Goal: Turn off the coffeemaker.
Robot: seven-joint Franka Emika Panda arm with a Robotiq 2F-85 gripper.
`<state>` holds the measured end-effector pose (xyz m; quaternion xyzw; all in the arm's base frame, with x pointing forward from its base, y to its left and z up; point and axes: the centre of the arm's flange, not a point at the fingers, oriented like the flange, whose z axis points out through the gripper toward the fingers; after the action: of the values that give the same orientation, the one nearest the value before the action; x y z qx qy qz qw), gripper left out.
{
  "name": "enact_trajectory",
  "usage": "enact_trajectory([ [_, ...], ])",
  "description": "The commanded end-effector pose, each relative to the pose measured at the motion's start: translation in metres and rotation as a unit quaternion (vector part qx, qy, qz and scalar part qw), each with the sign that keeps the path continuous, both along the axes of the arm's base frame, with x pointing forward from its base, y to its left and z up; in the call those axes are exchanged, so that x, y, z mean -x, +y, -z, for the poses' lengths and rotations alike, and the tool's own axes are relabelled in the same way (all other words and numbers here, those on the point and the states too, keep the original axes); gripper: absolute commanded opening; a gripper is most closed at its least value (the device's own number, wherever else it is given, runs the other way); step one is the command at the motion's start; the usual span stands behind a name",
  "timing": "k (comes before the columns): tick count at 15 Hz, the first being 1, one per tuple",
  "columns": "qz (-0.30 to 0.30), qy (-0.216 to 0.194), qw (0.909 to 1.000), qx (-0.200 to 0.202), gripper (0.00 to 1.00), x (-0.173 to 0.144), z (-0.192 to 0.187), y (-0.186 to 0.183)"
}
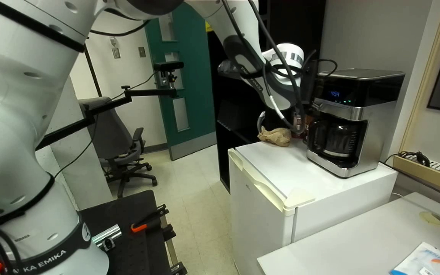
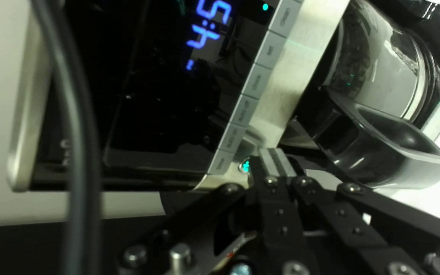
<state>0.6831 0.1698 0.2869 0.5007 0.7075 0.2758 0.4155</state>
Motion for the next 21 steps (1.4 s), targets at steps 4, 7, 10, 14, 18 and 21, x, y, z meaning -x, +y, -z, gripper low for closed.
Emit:
enact_trajectory([
  [4,-0.028,-0.014,0.9994,-0.013,0.00,0.011,-0.003,0.006],
  [7,-0.032,-0.017,0.9993,-0.014,0.00,0.010,-0.001,0.009],
  [10,-0.033,-0.020,0.9991,-0.015,0.00,0.010,-0.002,0.010],
  [14,-0.031,-0.023,0.9991,-0.016,0.00,0.008,-0.003,0.007],
  [18,-0.029,-0.027,0.9991,-0.015,0.00,0.004,-0.004,0.003],
  [21,-0.025,-0.031,0.9991,-0.015,0.00,-0.003,-0.004,0.002],
])
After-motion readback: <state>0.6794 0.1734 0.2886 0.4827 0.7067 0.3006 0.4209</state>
